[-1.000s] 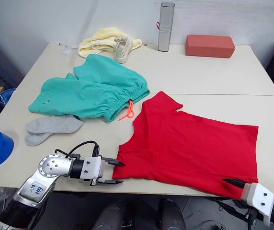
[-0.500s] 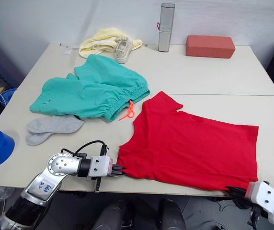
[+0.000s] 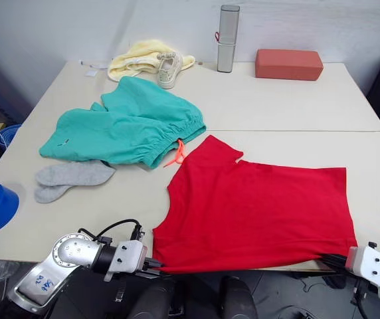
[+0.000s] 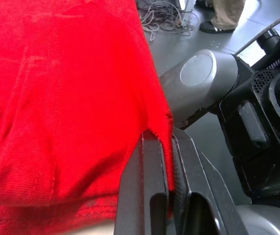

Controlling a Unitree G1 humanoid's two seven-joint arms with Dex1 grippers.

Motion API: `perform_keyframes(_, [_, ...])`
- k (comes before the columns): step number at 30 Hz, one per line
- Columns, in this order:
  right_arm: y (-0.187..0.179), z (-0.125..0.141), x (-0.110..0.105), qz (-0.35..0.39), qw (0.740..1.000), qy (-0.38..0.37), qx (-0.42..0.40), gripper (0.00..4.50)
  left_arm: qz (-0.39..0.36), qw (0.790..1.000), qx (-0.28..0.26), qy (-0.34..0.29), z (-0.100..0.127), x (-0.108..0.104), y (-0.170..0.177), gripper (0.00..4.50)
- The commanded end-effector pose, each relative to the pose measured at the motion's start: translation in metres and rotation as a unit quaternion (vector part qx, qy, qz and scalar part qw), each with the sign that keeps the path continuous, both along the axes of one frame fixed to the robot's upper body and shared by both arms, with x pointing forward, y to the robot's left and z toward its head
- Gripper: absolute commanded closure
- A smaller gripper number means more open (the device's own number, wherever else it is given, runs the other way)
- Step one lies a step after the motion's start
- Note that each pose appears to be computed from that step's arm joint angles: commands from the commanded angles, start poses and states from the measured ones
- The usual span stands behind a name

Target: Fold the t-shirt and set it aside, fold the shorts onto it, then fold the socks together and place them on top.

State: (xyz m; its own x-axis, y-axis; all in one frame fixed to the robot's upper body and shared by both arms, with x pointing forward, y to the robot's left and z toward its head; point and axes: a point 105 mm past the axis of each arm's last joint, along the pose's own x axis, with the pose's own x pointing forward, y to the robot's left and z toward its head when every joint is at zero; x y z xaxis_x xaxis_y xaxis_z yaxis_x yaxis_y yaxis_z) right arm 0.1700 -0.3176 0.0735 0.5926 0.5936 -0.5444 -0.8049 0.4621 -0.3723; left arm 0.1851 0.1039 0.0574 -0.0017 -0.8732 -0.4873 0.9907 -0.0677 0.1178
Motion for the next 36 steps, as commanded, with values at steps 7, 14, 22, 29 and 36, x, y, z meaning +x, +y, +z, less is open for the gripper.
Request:
perform_keyframes(7, [0.006, 0.004, -0.003, -0.001, 0.997, 0.032, 0.071, 3.22, 0.042, 0.999, -0.007, -0.003, 0.013, 0.016, 0.01, 3.76])
perform_keyframes(14, [0.005, 0.035, -0.018, 0.001, 0.991, 0.067, 0.113, 0.85, 0.072, 0.996, -0.028, 0.039, 0.042, 0.023, 0.041, 1.63])
perform_keyframes(22, [-0.022, 0.075, 0.003, -0.109, 0.977, 0.041, 0.176, 0.0, 0.169, 0.977, -0.108, 0.071, 0.085, 0.072, 0.056, 0.03])
perform_keyframes(29, [-0.047, 0.086, 0.076, -0.224, 0.953, -0.012, 0.204, 0.0, 0.241, 0.954, -0.127, 0.127, 0.1, 0.137, 0.02, 0.03])
perform_keyframes(36, [-0.052, 0.08, 0.125, -0.276, 0.94, -0.016, 0.2, 0.0, 0.274, 0.948, -0.135, 0.093, 0.106, 0.197, -0.022, 0.03])
